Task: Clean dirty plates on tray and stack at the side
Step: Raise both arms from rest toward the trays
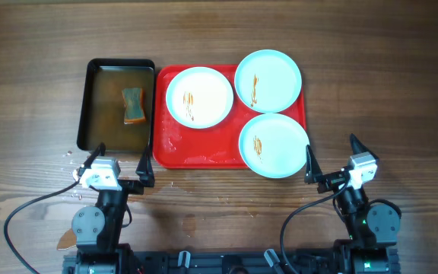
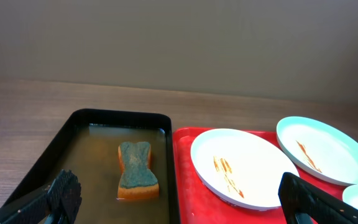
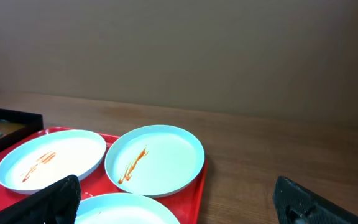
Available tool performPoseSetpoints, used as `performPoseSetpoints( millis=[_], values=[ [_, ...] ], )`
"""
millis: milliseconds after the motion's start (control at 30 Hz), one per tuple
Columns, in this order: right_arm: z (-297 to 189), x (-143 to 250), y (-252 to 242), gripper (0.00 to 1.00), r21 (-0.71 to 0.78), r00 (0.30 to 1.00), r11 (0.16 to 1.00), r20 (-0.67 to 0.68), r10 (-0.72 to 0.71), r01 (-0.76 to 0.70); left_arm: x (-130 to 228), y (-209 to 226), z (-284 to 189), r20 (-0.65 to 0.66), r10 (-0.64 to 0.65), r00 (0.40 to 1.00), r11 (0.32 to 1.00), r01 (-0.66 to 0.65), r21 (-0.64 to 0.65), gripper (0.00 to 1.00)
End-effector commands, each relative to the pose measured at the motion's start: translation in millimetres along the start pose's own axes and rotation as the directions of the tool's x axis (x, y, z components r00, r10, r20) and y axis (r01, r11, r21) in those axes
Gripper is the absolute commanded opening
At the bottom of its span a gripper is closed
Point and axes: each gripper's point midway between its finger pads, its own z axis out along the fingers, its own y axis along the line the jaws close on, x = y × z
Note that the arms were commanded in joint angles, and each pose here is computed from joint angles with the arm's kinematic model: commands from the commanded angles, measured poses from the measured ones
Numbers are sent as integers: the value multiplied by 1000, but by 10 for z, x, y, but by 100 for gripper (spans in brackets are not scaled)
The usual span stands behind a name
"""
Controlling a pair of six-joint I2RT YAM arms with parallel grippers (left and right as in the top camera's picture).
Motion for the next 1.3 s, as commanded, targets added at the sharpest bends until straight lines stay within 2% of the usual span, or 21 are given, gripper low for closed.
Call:
performPoseSetpoints(
  millis=[0,1000,1100,1167,1267],
  values=[
    [3,5,-3,100,4,1000,1000,-1,13,-13,17,-20,-1,-3,4,1000,1000,-4,15,100],
    [3,5,-2,100,3,1000,1000,-1,13,-13,17,-20,-1,-3,4,1000,1000,-4,15,100],
    [0,-126,-2,100,4,998,1000,52,-22,21,16,-20,-1,-3,4,1000,1000,-4,14,100],
    [2,6,-57,100,35,1000,999,-2,-14,14,16,-21,-1,-3,4,1000,1000,-4,15,100],
    [3,-3,39,100,-21,1000,1000,2,15,-15,15,-21,-1,-3,4,1000,1000,-4,15,100]
  ],
)
